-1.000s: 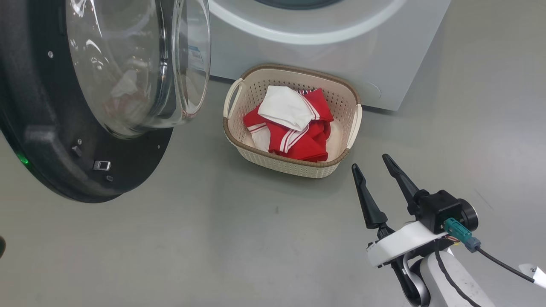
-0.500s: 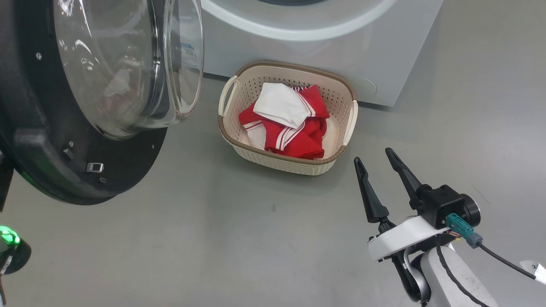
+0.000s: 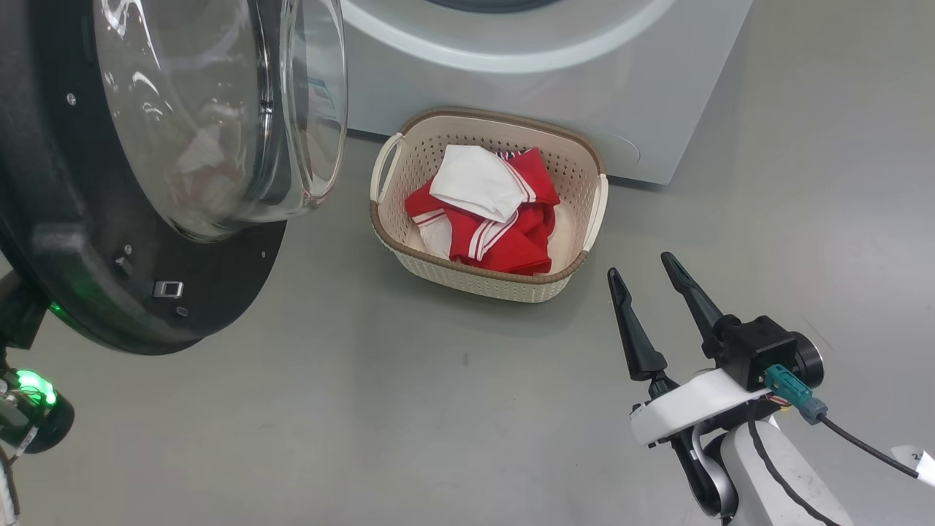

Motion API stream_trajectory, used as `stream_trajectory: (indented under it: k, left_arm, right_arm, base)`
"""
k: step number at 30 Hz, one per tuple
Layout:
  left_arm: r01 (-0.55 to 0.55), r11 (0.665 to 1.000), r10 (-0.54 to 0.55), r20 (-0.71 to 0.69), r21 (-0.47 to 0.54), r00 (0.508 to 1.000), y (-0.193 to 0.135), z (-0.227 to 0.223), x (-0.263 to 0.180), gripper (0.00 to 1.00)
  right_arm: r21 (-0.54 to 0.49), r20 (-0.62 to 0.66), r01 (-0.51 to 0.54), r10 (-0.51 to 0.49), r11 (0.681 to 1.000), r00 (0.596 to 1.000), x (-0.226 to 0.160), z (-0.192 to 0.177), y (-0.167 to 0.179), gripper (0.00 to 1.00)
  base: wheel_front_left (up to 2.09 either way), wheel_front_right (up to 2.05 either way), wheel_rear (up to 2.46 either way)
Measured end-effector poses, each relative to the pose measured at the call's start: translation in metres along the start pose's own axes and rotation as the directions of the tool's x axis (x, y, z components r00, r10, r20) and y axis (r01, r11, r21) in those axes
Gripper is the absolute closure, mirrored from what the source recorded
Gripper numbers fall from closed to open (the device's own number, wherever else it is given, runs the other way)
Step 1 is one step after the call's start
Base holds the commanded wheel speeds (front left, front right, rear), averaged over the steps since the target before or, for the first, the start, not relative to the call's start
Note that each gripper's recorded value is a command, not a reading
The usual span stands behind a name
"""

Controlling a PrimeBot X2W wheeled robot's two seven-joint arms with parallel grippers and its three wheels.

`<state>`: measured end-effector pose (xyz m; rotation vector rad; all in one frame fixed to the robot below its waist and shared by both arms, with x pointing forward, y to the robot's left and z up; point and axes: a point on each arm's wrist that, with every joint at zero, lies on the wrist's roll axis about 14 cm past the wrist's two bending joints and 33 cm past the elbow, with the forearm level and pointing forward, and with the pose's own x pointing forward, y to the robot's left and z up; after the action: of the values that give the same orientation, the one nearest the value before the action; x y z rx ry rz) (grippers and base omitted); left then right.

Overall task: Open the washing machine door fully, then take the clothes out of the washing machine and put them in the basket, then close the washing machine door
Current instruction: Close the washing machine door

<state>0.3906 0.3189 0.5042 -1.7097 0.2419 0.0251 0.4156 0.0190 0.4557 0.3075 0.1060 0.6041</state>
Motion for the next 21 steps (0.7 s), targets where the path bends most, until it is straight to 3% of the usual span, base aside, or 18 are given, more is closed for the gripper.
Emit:
stream_trajectory:
  k: [21]
  left_arm:
    - [-0.004, 1.0, 0.002, -0.16, -0.011, 0.987, 0.011, -0.052, 0.002, 1.0]
  right_arm:
    - [-0.019, 0.015, -0.001, 0.001, 1.0, 1.0, -0.007, 0.009, 0.003, 0.0]
  base:
    - [0.0, 0.0, 0.0]
